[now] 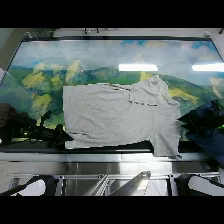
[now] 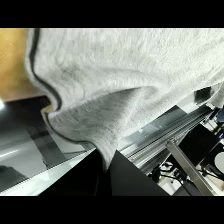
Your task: Fold the shirts.
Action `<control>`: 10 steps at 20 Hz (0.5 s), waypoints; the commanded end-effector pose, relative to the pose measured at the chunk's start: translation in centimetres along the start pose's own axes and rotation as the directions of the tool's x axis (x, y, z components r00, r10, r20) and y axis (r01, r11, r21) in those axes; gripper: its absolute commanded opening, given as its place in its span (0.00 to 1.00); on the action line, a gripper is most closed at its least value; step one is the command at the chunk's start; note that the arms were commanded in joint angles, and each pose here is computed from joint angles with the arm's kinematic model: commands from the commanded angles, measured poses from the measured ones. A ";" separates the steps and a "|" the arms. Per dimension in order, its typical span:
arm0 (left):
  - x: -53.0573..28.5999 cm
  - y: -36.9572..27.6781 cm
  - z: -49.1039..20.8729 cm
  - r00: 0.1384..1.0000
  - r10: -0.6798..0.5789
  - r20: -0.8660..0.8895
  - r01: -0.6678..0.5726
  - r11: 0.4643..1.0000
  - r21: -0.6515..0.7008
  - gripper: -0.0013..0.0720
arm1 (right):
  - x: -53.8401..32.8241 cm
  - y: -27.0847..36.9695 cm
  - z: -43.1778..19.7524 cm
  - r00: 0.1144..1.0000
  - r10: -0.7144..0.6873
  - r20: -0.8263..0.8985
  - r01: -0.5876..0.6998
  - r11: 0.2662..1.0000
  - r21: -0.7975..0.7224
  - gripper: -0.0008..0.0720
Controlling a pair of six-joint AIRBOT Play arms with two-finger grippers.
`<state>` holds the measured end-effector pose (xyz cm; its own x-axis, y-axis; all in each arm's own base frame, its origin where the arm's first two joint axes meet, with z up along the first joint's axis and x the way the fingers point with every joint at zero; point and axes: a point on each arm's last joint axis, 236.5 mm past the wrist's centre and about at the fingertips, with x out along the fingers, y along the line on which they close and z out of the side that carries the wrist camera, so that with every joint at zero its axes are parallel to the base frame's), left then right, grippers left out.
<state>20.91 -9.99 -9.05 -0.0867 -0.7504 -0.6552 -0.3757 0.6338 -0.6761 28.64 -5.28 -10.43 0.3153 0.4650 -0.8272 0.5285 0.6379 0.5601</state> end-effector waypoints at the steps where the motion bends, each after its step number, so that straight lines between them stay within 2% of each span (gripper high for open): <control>1: -0.2 -0.1 0.6 1.000 -0.006 -0.016 0.006 1.000 -0.004 0.05 | -3.1 -0.8 0.5 0.998 0.033 0.049 -0.035 0.998 0.054 0.73; 5: -0.4 -0.3 0.7 1.000 -0.003 0.000 0.003 1.000 0.011 0.05 | -3.4 -1.9 0.4 0.998 0.035 0.059 -0.039 0.997 0.062 0.73; 10: -0.8 -0.6 0.7 1.000 -0.001 0.014 0.000 1.000 0.027 0.05 | -0.2 -1.1 -1.6 0.998 0.043 -0.051 -0.041 0.999 0.035 0.73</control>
<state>21.78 -9.73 -8.52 -0.0772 -0.7490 -0.6580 -0.3558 0.6372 -0.6836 26.87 -6.63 -9.94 0.3364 0.4857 -0.8068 0.5541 0.5906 0.5866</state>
